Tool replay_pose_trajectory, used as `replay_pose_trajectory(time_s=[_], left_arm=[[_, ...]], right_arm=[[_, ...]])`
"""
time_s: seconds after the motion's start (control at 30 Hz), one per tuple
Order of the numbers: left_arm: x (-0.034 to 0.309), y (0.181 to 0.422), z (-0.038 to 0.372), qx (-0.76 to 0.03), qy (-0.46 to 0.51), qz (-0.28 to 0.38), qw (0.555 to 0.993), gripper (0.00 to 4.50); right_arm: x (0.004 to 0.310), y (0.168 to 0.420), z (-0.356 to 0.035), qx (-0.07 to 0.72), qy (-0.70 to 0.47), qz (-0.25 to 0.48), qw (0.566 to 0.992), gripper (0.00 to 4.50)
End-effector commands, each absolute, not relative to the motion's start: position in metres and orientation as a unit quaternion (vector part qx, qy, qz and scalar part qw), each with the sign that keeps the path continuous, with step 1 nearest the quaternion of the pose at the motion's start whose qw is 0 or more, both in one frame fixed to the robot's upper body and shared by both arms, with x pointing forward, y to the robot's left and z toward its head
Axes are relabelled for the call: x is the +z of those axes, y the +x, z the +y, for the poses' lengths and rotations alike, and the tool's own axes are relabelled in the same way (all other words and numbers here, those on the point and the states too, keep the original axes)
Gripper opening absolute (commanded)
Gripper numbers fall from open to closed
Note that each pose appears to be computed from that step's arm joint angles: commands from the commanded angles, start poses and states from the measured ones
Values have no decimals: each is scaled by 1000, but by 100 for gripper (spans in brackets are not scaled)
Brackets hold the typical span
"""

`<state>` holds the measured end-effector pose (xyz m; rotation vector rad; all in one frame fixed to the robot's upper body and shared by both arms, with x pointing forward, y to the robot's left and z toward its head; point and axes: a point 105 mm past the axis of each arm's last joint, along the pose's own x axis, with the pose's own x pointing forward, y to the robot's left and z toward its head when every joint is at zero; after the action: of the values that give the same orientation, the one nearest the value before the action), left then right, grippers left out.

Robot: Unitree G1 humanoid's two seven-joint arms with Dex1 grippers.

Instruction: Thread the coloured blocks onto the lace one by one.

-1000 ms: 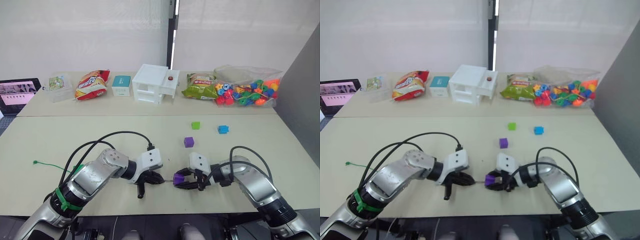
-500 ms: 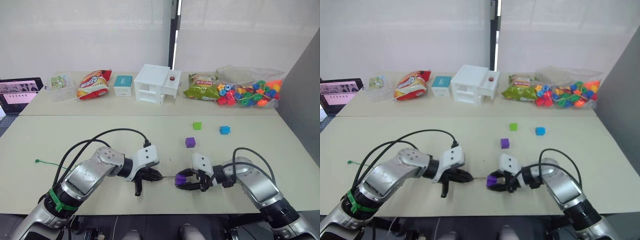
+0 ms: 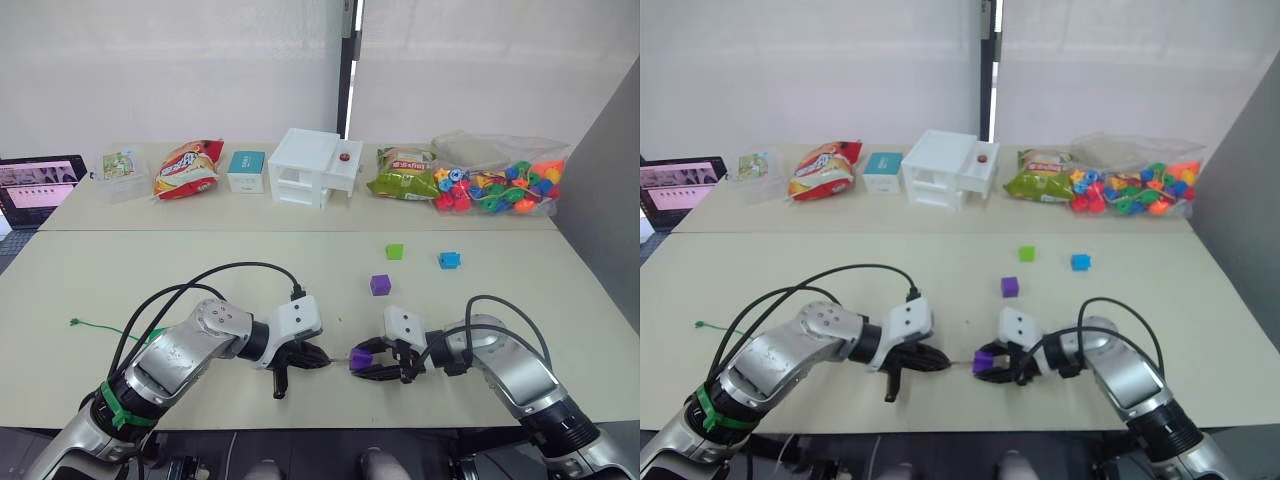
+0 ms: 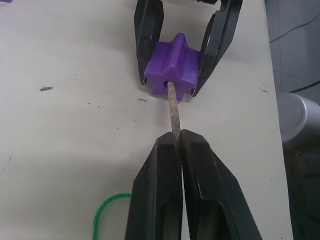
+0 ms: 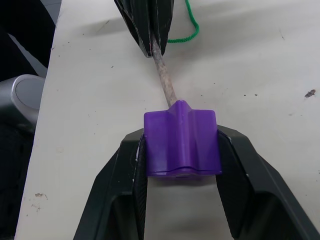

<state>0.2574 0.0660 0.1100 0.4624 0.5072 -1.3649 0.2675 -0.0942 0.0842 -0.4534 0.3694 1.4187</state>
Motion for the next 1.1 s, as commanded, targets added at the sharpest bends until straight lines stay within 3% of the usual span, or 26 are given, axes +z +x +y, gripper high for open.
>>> replay_pose_trajectory(time_s=[0.03, 0.5, 0.67, 1.0, 1.1], left_arm=[[115, 255, 60, -627, 215, 216, 717, 0], [109, 260, 14, -668, 172, 181, 701, 0], [109, 263, 16, -672, 171, 170, 701, 0], [128, 266, 67, -665, 185, 148, 708, 322], [117, 263, 81, -659, 202, 155, 708, 322]], right_arm=[[77, 263, -96, 641, -209, 187, 715, 137], [86, 260, -79, 646, -209, 169, 714, 137], [87, 261, -78, 644, -209, 167, 717, 137], [80, 263, -88, 630, -212, 180, 725, 137], [80, 263, -89, 628, -212, 180, 727, 137]])
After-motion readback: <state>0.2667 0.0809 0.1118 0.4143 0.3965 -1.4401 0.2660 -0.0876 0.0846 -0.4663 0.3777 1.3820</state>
